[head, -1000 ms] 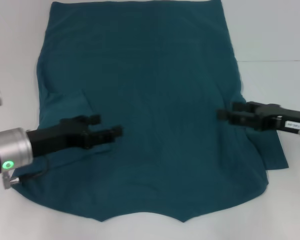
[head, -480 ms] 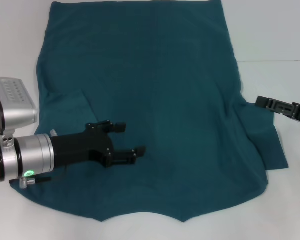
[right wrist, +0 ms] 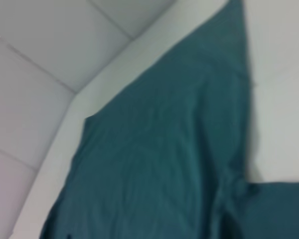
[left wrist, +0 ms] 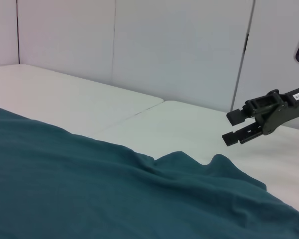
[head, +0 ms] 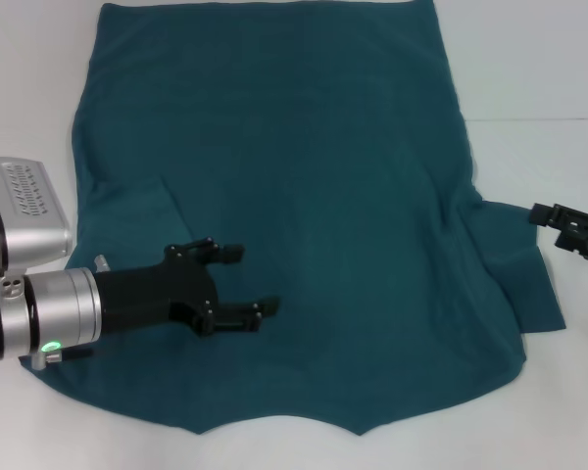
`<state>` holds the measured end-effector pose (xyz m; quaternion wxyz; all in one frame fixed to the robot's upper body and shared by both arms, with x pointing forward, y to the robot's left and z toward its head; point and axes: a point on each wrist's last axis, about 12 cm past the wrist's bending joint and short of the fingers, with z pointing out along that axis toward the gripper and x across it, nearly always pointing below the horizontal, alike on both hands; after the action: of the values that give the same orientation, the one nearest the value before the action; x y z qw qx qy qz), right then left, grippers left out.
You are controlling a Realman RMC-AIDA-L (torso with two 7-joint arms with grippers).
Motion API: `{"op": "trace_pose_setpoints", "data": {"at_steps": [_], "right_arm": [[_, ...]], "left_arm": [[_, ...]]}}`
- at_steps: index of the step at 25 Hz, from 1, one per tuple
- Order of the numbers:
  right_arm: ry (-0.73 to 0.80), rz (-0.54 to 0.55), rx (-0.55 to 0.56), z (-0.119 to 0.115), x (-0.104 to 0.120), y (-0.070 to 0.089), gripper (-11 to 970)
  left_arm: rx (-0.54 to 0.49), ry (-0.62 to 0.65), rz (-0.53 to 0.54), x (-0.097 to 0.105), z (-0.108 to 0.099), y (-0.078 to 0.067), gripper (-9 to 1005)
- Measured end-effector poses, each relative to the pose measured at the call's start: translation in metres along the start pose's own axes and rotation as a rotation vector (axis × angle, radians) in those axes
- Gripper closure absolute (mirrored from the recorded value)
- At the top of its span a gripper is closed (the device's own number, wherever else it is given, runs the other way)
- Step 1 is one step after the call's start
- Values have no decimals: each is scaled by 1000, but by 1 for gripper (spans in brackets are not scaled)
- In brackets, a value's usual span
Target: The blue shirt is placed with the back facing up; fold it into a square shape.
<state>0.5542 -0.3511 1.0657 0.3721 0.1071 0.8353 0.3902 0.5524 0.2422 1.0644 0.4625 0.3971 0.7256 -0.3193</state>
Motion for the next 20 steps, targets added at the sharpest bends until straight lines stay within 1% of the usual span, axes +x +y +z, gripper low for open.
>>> {"op": "trace_pose_setpoints", "data": {"at_steps": [6,12,15,20], "right_arm": [[0,85,74,-5,-4,-10,72],[-16,133,104,-2,-6,-12,72],[-21,148,105,3,-4,-11,72],[-14,160,78,14,1,-3,72]], "left_arm": [[-1,21,2,3,-1,0,90],[-1,22,-1,7,-3,-3,93],[-2,23,-4,9,-4,-4,94],[0,23,-5,9,-4,-4,96]]}}
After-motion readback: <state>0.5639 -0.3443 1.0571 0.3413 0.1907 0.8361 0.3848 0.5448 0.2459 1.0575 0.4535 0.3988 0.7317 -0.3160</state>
